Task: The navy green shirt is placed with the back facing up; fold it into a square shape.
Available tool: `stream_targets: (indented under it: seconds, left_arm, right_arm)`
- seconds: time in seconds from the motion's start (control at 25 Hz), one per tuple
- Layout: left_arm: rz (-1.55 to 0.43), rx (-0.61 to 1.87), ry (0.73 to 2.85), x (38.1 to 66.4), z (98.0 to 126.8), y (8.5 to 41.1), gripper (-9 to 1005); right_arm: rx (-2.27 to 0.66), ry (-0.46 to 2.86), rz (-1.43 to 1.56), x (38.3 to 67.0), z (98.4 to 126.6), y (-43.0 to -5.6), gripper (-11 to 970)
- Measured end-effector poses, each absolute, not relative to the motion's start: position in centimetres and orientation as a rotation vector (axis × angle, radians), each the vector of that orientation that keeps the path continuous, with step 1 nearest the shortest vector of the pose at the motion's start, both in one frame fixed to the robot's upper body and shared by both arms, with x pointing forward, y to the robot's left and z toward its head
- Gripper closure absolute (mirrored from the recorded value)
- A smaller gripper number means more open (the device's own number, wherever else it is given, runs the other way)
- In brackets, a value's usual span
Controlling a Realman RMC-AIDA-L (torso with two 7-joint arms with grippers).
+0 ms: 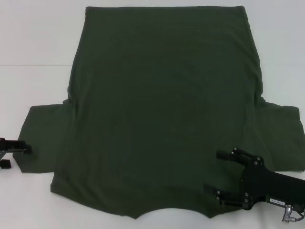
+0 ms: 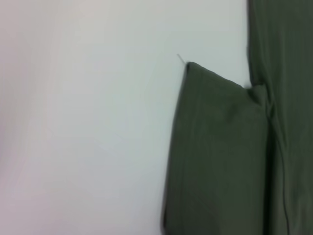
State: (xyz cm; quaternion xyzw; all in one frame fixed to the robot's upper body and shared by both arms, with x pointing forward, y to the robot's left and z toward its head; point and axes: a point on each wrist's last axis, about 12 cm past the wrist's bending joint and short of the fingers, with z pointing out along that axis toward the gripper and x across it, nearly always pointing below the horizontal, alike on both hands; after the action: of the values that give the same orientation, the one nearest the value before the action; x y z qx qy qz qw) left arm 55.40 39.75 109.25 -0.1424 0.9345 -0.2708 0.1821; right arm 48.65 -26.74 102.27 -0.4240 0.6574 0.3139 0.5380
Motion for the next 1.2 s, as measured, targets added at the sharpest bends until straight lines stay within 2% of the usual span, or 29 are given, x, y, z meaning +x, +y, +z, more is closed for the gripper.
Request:
stream_targets:
  seconds: [1.2]
  left_arm:
    - [-0.827, -0.465, 2.631, 55.7, 108.1, 38.9, 169]
  right_arm:
    - [-1.011, 1.563, 0.744, 48.6, 102.3, -26.8, 18]
